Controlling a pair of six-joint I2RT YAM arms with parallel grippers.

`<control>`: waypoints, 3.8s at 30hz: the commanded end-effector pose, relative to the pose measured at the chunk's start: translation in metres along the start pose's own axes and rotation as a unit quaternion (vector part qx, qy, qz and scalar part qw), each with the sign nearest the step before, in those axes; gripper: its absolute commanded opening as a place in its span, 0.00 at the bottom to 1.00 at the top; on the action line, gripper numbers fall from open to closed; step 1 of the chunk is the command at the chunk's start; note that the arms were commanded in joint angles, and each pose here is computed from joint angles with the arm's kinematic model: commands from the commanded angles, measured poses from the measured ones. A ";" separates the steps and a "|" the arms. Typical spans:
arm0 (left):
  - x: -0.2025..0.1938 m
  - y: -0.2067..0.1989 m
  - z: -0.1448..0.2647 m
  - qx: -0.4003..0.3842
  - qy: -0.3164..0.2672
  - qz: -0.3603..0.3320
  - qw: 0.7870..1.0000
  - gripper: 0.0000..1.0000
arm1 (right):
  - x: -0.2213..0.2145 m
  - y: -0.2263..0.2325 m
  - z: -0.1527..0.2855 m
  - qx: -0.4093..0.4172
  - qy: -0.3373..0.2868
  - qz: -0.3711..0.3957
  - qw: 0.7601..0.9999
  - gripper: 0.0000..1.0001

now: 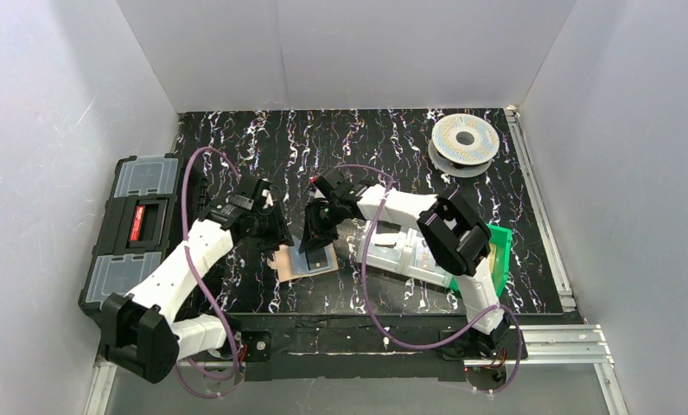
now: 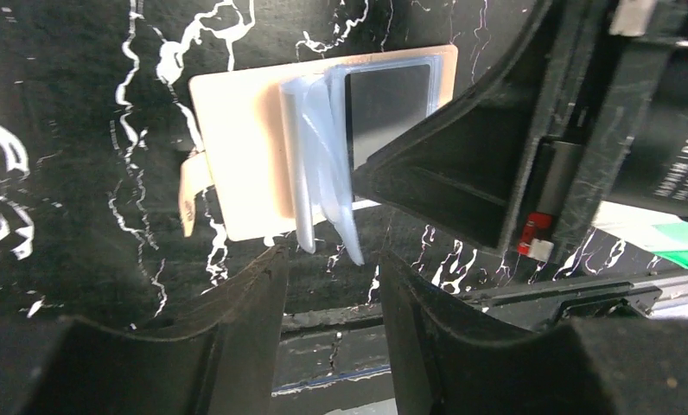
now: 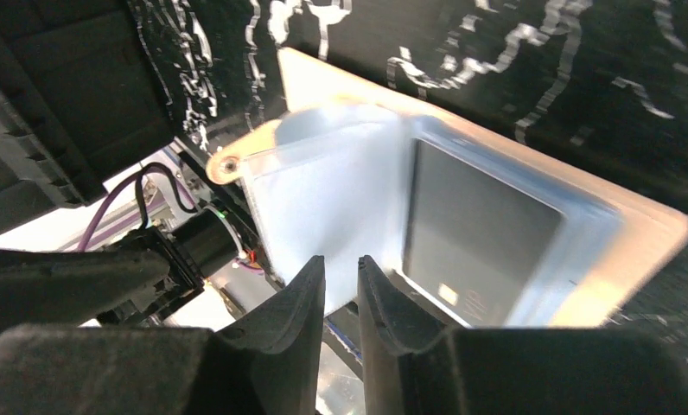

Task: Take the credit cards out of the card holder
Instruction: Remove the credit card from the card holder.

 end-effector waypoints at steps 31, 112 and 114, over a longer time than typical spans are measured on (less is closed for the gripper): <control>0.005 -0.012 0.006 -0.006 0.046 0.064 0.997 0.39 | 0.014 0.037 0.001 0.020 -0.040 0.047 0.998 0.36; -0.021 0.041 -0.090 -0.128 0.094 0.150 0.976 0.23 | -0.029 -0.043 -0.026 -0.228 0.060 0.029 0.971 0.12; -0.022 0.043 -0.090 -0.128 0.090 0.154 0.976 0.23 | -0.029 -0.044 -0.027 -0.229 0.061 0.028 0.971 0.12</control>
Point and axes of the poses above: each gripper's point midway between its finger pads, its own z axis back along the fingers, its own y axis along the line the jaws close on, x = y × z, the point moved 10 cm from there along z, back along the fingers, and after that the axes turned 14 degrees about z, right-handed, at the moved point
